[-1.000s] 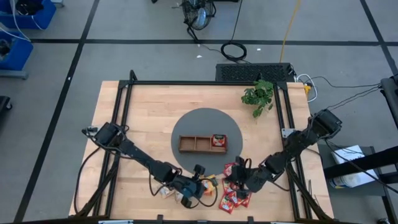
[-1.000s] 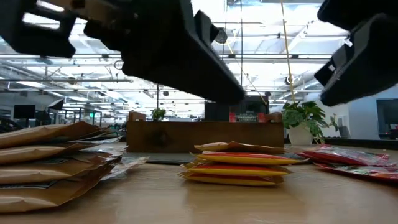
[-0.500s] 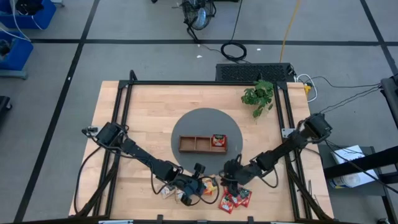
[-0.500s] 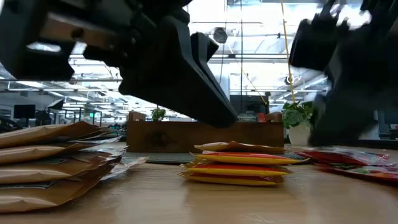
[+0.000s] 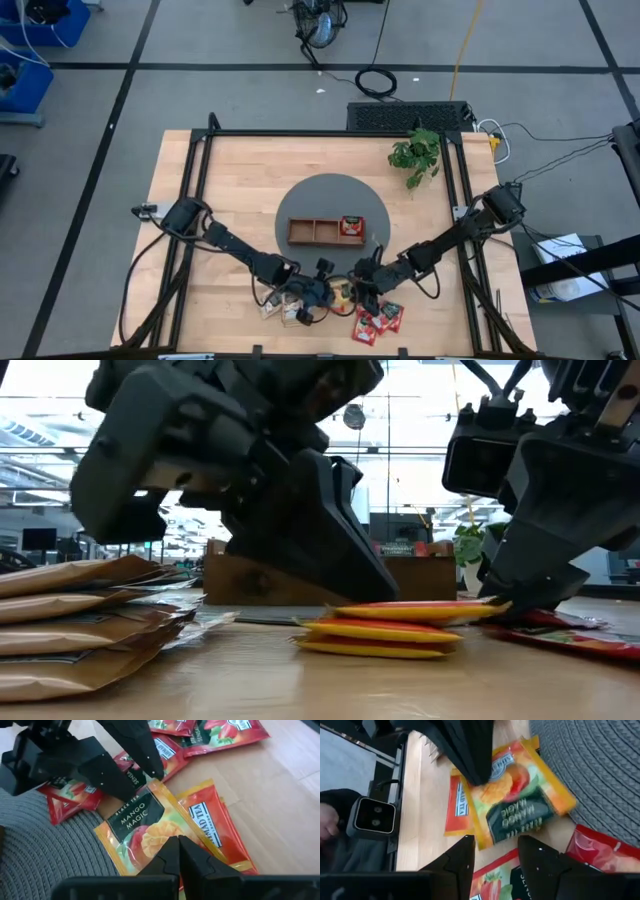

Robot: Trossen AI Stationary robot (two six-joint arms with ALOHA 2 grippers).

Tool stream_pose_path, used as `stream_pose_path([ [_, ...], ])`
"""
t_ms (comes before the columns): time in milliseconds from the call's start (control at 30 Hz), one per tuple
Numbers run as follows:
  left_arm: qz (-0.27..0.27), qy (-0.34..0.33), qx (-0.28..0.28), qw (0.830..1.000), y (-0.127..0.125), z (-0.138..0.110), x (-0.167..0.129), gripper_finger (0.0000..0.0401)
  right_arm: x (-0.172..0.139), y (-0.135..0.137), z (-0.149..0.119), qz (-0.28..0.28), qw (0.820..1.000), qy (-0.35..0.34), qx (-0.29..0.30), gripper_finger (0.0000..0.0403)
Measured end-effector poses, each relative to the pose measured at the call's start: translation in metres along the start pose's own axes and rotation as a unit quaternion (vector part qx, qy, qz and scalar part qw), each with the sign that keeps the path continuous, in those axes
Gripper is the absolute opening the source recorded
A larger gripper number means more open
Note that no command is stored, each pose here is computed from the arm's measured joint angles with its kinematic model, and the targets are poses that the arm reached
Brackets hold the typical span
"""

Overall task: Pick & Place Tea
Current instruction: Put the yellow tea bag into the middle section of the wooden organizer

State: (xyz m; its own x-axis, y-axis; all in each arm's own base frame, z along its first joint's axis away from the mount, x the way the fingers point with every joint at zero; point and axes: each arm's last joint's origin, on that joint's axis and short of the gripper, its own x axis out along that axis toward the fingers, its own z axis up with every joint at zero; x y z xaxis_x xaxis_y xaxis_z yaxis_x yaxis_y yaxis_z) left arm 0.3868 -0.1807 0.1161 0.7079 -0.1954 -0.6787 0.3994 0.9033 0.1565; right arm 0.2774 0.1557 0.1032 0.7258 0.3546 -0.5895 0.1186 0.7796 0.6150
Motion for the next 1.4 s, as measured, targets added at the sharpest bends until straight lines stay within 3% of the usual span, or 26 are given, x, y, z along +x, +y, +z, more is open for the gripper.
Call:
stream_pose_path([
  [200,-0.002,0.003,-0.002,1.0,0.001,-0.002,0.001,0.0019,-0.001,-0.004,0.0,-0.005,1.0,-0.009,0.018,0.0139],
  [467,-0.002,0.0,0.0,1.0,0.001,-0.001,0.001,0.0008,-0.003,-0.017,0.005,-0.023,0.998,-0.021,0.053,0.0128],
  [600,-0.003,0.0,0.001,1.0,0.001,-0.001,0.002,0.0019,-0.004,-0.018,0.005,-0.026,0.998,-0.02,0.052,0.0116],
  [800,-0.002,-0.002,-0.001,1.0,0.002,-0.001,0.002,0.0005,-0.003,-0.018,0.002,-0.02,0.999,0.005,0.049,0.0103],
  [1400,0.0,-0.015,-0.002,1.0,0.003,0.001,0.002,0.0022,-0.003,-0.019,-0.004,-0.036,0.999,0.013,0.023,0.0102],
])
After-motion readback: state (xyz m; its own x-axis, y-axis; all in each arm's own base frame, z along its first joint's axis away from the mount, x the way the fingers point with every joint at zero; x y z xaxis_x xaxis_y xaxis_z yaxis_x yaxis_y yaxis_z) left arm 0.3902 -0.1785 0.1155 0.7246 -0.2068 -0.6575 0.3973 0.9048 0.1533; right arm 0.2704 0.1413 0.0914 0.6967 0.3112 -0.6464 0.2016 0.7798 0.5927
